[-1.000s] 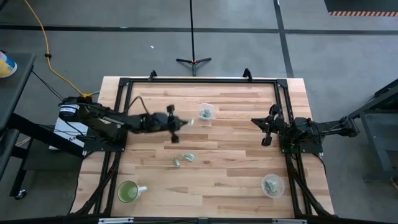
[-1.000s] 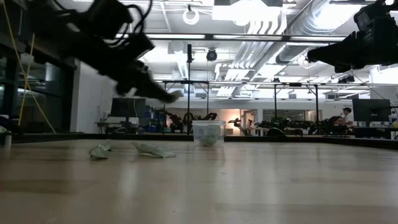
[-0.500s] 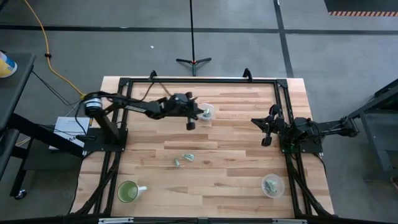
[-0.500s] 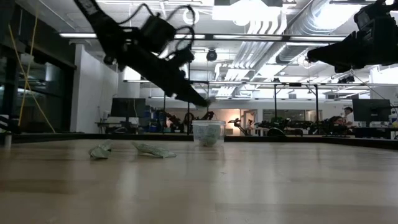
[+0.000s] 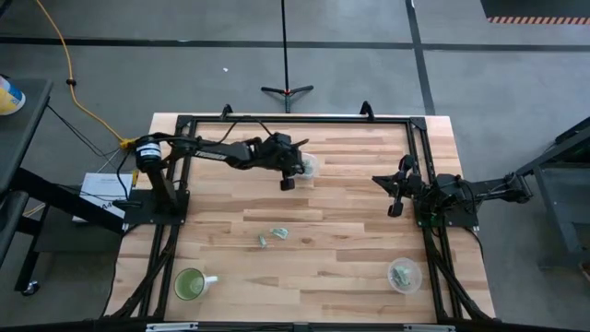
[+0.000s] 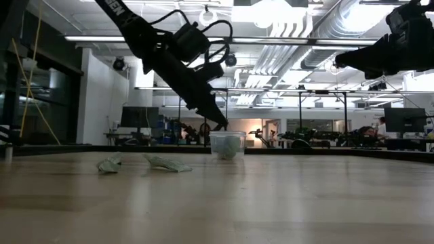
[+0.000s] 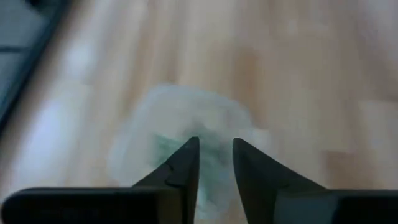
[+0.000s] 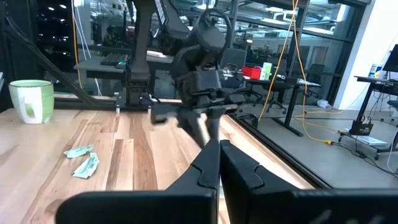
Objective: Pick and place items into bin
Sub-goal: Put the green stevia packet into the square transparent bin
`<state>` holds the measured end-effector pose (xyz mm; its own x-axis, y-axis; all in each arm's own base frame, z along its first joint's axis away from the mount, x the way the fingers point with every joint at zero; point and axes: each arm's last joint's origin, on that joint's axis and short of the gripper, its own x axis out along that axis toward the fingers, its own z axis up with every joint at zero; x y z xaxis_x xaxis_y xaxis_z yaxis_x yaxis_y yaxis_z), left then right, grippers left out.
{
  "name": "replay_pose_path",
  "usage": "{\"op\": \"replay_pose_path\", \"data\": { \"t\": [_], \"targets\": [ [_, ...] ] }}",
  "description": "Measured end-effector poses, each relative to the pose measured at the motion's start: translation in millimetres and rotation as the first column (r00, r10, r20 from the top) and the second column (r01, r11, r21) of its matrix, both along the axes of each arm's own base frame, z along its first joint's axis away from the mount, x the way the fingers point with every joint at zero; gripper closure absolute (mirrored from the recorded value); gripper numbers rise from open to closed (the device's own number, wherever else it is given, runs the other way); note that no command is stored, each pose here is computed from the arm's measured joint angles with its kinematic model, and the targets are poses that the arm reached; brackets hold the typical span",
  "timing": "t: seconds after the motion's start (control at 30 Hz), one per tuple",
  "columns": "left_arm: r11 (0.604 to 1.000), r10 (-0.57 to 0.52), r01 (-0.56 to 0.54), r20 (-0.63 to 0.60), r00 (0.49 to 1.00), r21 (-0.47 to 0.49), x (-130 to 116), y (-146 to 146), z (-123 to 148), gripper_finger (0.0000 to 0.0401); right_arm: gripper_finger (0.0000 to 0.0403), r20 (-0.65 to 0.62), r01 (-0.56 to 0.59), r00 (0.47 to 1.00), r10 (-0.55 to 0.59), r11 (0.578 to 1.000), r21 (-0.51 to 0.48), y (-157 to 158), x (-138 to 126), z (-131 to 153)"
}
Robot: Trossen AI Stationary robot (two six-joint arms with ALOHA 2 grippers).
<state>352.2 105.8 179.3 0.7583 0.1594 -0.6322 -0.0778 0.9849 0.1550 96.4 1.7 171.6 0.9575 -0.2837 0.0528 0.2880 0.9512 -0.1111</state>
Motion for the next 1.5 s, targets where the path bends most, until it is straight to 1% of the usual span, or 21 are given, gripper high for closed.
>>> {"op": "replay_pose_path", "data": {
  "t": [0.07,0.1,0.13,0.23,0.27,0.33,0.4,0.5,0.6,0.7,0.83,0.97,1.03,1.07,1.23,1.33,1.4,1.5],
  "targets": [
    [0.992,-0.095,0.093,-0.014,0.995,-0.081,-2,-9,9,0.0257,0.0401,0.000,-0.001,1.000,0.001,1.000,0.003,0,0,0],
    [0.980,-0.154,0.150,-0.019,0.988,-0.129,-5,-15,14,0.0251,0.0400,0.000,0.000,1.000,0.000,1.000,0.003,0,0,0],
    [0.961,-0.220,0.210,-0.034,0.975,-0.181,-9,-23,17,0.0246,0.0399,0.001,0.000,1.000,0.000,1.000,0.004,0,0,0],
    [0.895,-0.383,0.346,-0.089,0.920,-0.281,-19,-48,20,0.0233,0.0396,0.001,-0.001,1.000,0.001,1.000,0.004,0,0,0],
    [0.876,-0.423,0.373,-0.115,0.899,-0.306,-22,-57,19,0.0229,0.0396,0.001,0.000,1.000,0.000,1.000,0.004,0,0,0],
    [0.849,-0.480,0.409,-0.164,0.862,-0.334,-25,-75,15,0.0221,0.0397,0.001,-0.001,1.000,0.001,1.000,0.004,0,0,0],
    [0.836,-0.516,0.437,-0.202,0.833,-0.331,-26,-93,8,0.0213,0.0400,0.001,-0.001,1.000,0.001,1.000,0.004,0,0,0],
    [0.847,-0.521,0.448,-0.273,0.809,-0.286,-29,-115,-5,0.0201,0.0402,0.002,-0.003,1.000,0.003,1.000,0.007,0,0,0],
    [0.862,-0.504,0.458,-0.253,0.826,-0.219,-26,-131,-7,0.0187,0.0401,0.002,-0.004,1.000,0.004,1.000,0.008,0,0,0],
    [0.860,-0.504,0.452,-0.269,0.820,-0.236,-28,-139,-11,0.0174,0.0401,0.007,-0.007,1.000,0.006,0.999,0.040,0,0,-1],
    [0.866,-0.493,0.430,-0.291,0.820,-0.255,-28,-142,-17,0.0163,0.0402,0.010,-0.009,1.000,0.009,0.997,0.072,0,1,-1],
    [0.877,-0.469,0.392,-0.322,0.822,-0.279,-25,-141,-30,0.0164,0.0399,0.002,-0.019,1.000,0.018,0.997,0.073,1,2,-2],
    [0.888,-0.451,0.381,-0.329,0.829,-0.256,-20,-141,-38,0.0166,0.0399,0.000,-0.019,1.000,0.019,0.997,0.073,1,2,-2],
    [0.891,-0.447,0.375,-0.347,0.824,-0.257,-20,-140,-42,0.0167,0.0399,-0.003,-0.019,1.000,0.019,0.997,0.073,1,2,-2],
    [0.904,-0.423,0.359,-0.369,0.828,-0.232,-17,-140,-49,0.0170,0.0400,-0.013,-0.019,1.000,0.020,0.997,0.071,1,2,-3],
    [0.903,-0.429,0.375,-0.374,0.822,-0.211,-17,-139,-50,0.0192,0.0397,-0.015,-0.019,1.000,0.020,0.997,0.070,1,3,-3],
    [0.894,-0.448,0.404,-0.373,0.812,-0.194,-17,-139,-50,0.0222,0.0396,-0.016,-0.018,1.000,0.020,0.997,0.070,1,3,-3],
    [0.889,-0.457,0.432,-0.371,0.808,-0.152,-17,-139,-48,0.0281,0.0396,-0.016,-0.018,1.000,0.020,0.997,0.070,1,3,-3]
  ]
}}
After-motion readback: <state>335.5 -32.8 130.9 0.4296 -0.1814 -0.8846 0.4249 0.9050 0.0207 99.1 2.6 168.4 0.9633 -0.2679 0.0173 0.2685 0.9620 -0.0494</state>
